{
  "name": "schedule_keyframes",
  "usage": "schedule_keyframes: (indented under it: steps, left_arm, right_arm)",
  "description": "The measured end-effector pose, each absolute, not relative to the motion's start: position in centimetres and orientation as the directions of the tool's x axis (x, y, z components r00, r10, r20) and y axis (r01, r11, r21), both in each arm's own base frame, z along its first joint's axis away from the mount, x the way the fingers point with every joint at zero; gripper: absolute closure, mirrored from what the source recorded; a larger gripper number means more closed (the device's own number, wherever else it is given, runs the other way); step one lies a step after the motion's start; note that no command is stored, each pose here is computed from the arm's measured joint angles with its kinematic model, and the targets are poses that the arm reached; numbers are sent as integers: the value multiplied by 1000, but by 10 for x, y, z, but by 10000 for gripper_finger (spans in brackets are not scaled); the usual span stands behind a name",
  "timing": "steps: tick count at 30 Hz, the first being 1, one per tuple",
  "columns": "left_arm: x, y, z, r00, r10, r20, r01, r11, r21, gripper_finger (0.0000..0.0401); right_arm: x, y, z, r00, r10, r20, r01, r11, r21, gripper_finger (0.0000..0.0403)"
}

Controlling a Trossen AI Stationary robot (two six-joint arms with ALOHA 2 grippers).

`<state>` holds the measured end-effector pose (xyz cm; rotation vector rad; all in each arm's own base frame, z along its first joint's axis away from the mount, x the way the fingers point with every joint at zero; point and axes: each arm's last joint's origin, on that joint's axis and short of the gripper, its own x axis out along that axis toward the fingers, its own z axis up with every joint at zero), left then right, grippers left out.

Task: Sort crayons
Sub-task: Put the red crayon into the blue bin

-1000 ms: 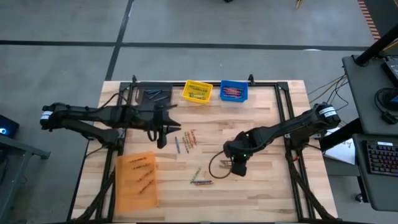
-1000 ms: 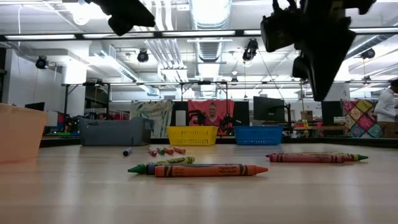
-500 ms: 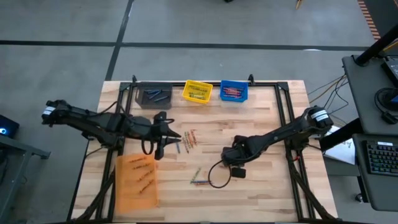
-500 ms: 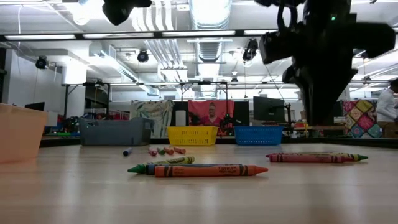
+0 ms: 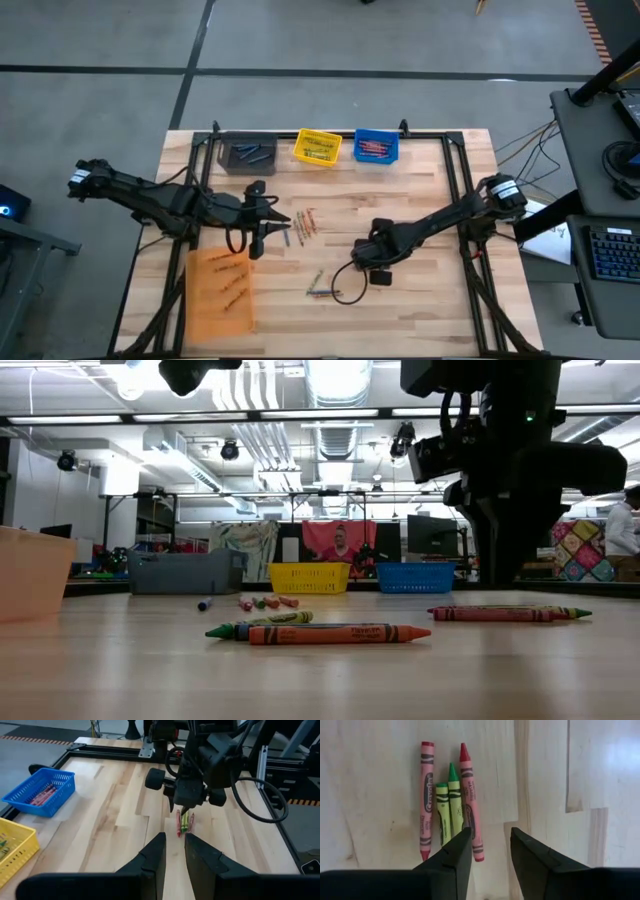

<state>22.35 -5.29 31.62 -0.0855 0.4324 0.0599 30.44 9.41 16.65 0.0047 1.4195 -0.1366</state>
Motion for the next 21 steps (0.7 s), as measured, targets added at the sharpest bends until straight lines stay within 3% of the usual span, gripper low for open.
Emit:
schedule_keyframes:
  steps: [21]
  left_arm:
    - [224, -53, 316, 906, 41, -422, -77, 995, -69, 347]
  right_arm:
    - [313, 95, 142, 119, -129, -984, 78, 990, -120, 293]
